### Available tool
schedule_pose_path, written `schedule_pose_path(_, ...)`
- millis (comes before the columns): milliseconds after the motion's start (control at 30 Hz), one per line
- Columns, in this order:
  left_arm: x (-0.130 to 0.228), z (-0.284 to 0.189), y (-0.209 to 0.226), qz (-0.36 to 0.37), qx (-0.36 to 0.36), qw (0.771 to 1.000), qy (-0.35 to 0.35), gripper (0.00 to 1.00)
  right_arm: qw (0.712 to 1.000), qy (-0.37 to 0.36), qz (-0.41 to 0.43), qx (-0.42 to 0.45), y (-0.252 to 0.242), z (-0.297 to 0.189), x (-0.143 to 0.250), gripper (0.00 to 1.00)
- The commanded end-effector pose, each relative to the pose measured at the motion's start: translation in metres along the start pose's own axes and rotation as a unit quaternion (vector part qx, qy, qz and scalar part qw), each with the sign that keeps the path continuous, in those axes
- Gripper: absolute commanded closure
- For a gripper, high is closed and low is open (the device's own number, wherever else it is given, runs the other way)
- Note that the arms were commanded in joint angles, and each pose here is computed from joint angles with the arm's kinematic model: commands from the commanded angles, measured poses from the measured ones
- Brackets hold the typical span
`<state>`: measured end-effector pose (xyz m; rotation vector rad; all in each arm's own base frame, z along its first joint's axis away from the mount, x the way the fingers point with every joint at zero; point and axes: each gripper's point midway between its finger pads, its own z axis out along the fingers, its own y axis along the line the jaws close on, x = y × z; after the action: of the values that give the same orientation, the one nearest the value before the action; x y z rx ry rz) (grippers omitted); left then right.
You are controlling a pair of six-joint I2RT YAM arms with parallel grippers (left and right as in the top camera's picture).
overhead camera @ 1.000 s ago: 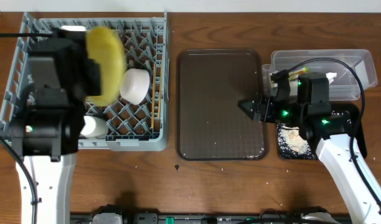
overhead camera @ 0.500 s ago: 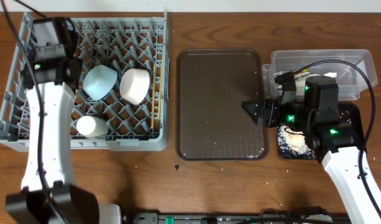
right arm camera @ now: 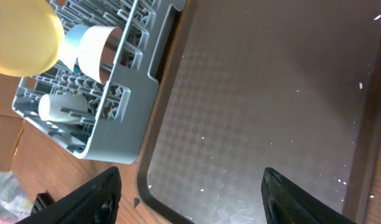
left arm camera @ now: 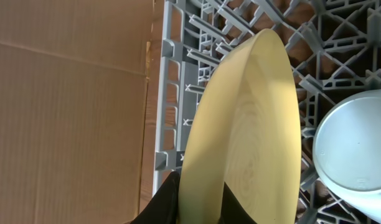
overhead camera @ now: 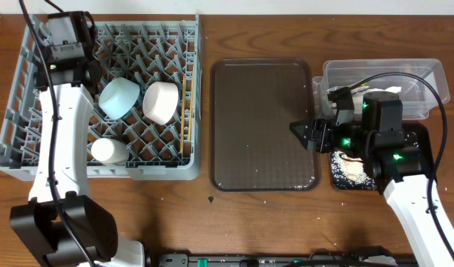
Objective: Sort waste into correct bins and load items into the dishwasher
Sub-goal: 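Lift the yellow plate with the left gripper and stand it upright in the rack, then release the yellow plate in the rack and withdraw the left gripper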
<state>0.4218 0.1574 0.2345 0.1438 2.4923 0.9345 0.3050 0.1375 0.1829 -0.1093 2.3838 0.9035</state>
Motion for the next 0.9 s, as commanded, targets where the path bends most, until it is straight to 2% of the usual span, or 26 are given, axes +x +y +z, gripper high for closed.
schedule_pose_path(0,0.030,0.025,-0.012,0.030,-0.017,0.997,0.070,0.92,1.000,-0.019,-0.015,0.005,0.002,-0.008,-0.012,0.30)
schedule_pose_path(133,0.027,0.019,0.006,0.017,-0.057,0.996,0.065,0.92,1.000,-0.017,-0.013,0.006,0.002,-0.008,-0.011,0.30)
schedule_pose_path(333,0.025,0.018,0.007,0.013,-0.056,0.997,0.058,0.92,1.000,-0.016,-0.012,0.008,0.001,-0.008,-0.011,0.30)
schedule_pose_path(633,0.020,0.018,-0.047,0.026,0.091,0.995,0.025,0.92,1.000,-0.015,-0.011,0.010,0.001,-0.008,-0.010,0.30)
schedule_pose_path(667,0.020,0.018,-0.050,0.027,0.099,0.994,0.024,0.88,1.000,-0.015,-0.011,0.010,0.000,-0.008,-0.010,0.30)
schedule_pose_path(733,0.020,0.018,-0.052,0.027,0.102,0.994,0.024,0.66,1.000,-0.014,-0.011,0.010,0.000,-0.007,-0.010,0.30)
schedule_pose_path(800,0.020,0.018,-0.052,0.028,0.103,0.994,0.024,0.52,1.000,-0.013,-0.011,0.010,0.001,-0.007,-0.009,0.30)
schedule_pose_path(833,0.020,0.017,-0.052,0.028,0.102,0.994,0.024,0.42,1.000,-0.012,-0.010,0.010,0.001,-0.007,-0.009,0.30)
schedule_pose_path(867,0.020,0.017,-0.051,0.026,0.102,0.994,0.023,0.28,1.000,-0.012,-0.010,0.010,0.001,-0.007,-0.008,0.31)
